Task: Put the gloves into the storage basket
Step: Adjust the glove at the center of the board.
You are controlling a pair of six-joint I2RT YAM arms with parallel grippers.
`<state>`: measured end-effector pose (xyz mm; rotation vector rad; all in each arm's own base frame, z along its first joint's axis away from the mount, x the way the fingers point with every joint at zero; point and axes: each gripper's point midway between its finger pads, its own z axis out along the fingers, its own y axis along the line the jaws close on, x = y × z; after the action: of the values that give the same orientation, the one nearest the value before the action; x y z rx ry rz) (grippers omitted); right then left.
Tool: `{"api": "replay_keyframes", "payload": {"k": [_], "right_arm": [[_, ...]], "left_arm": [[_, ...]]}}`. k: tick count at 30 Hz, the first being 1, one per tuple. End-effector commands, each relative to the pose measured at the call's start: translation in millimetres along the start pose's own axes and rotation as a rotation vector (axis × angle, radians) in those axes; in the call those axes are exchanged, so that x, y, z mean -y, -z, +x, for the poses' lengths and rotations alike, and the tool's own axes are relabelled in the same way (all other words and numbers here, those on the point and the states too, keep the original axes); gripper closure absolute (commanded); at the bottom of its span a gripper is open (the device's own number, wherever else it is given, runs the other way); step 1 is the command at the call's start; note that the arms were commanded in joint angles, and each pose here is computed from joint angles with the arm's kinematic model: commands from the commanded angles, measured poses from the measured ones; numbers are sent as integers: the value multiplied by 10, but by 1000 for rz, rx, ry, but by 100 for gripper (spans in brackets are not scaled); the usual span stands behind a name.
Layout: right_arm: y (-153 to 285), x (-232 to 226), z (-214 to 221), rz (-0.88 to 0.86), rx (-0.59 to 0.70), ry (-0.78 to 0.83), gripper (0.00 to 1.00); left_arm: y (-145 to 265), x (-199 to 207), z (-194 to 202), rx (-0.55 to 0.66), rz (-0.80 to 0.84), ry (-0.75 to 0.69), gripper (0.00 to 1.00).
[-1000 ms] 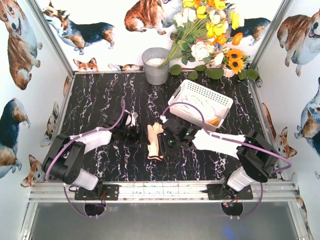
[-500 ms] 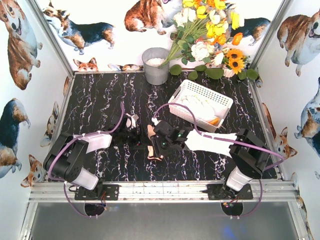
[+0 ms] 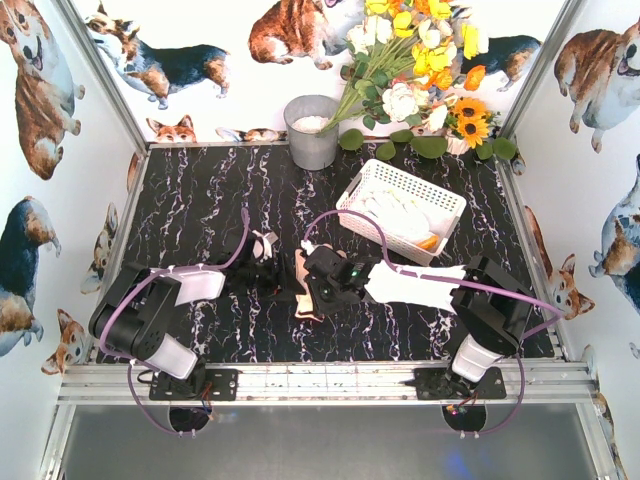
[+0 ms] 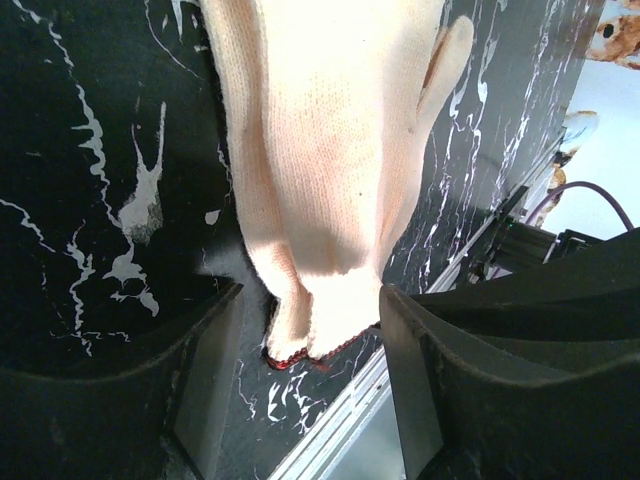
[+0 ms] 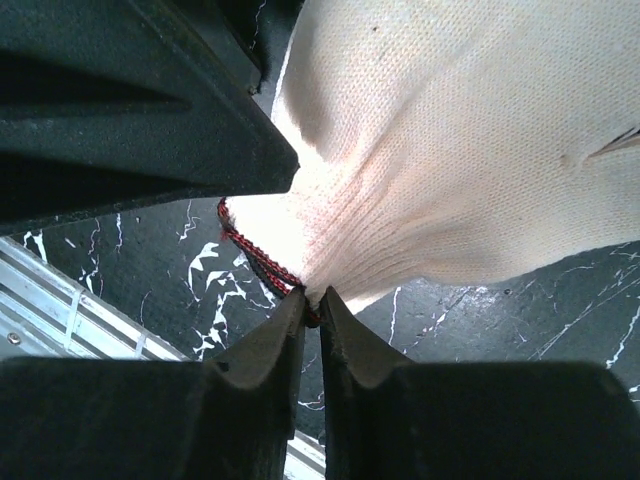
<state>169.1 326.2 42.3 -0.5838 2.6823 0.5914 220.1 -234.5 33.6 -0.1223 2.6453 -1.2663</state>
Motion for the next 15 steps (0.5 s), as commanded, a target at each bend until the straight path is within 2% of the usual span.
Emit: {"api": "replay_keyframes", "payload": {"k": [1,15], "right_arm": [[69,-186,-243,-38,72,6,88],[178,-269,-113,-28,68,6,88]], "left_arm": [[-55,-170,128,-15,-40,41,49],[-85,-211,132,-3,-48,47,53]]}}
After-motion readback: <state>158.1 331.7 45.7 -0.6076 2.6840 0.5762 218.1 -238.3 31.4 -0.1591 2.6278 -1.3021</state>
